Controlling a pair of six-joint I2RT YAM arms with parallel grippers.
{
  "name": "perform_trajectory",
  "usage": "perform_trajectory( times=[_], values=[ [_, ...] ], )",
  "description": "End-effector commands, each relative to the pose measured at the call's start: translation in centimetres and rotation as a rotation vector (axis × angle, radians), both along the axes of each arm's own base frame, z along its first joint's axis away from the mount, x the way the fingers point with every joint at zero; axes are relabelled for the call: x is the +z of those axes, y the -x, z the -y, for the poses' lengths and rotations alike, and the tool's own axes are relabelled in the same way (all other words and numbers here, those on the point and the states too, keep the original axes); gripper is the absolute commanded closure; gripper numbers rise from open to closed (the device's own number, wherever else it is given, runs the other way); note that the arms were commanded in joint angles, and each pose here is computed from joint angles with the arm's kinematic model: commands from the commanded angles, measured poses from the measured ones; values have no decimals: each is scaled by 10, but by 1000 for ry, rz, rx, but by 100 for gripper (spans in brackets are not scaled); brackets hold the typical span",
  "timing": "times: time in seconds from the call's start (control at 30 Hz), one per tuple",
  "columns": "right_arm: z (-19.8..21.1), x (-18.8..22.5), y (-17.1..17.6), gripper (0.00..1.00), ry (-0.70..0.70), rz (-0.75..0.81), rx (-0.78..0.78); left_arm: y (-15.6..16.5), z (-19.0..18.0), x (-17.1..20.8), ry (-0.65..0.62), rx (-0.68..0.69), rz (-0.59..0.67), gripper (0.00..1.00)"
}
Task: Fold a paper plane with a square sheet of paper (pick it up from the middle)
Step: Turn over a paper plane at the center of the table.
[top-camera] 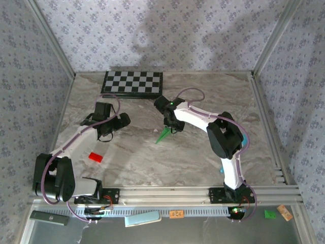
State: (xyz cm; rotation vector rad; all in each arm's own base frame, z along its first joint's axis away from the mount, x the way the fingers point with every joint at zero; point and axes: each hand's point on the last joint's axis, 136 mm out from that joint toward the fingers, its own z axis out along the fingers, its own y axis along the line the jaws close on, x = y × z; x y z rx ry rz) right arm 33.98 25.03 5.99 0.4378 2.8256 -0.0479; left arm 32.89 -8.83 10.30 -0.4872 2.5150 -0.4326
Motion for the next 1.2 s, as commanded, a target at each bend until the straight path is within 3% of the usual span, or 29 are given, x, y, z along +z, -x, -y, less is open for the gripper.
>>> perform_trajectory(
  times=[0.0, 0.3, 0.5, 0.63, 0.77, 0.93, 1.17],
  values=[
    [3, -9, 1, 66, 5, -28, -28, -1, 1, 2, 10, -10, 0, 0],
    [-3, -19, -1, 67, -41, -52, -28, -3, 3, 4, 19, -8, -5, 0],
    [-4, -9, -7, 81, -57, -22, -7, -3, 1, 7, 22, -1, -4, 0],
    [-17, 14, -23, 91, -104, 55, 114, -2, -5, 5, 61, 47, -29, 0],
    [-47, 42, -35, 95, -208, 137, 295, -3, -11, 7, 117, 78, -27, 0],
    [-101, 67, -35, 96, -445, 220, 589, -4, -20, 11, 181, 140, 0, 0],
    [-125, 55, -26, 96, -683, 208, 673, -2, -15, 10, 266, 148, 23, 0]
  ],
)
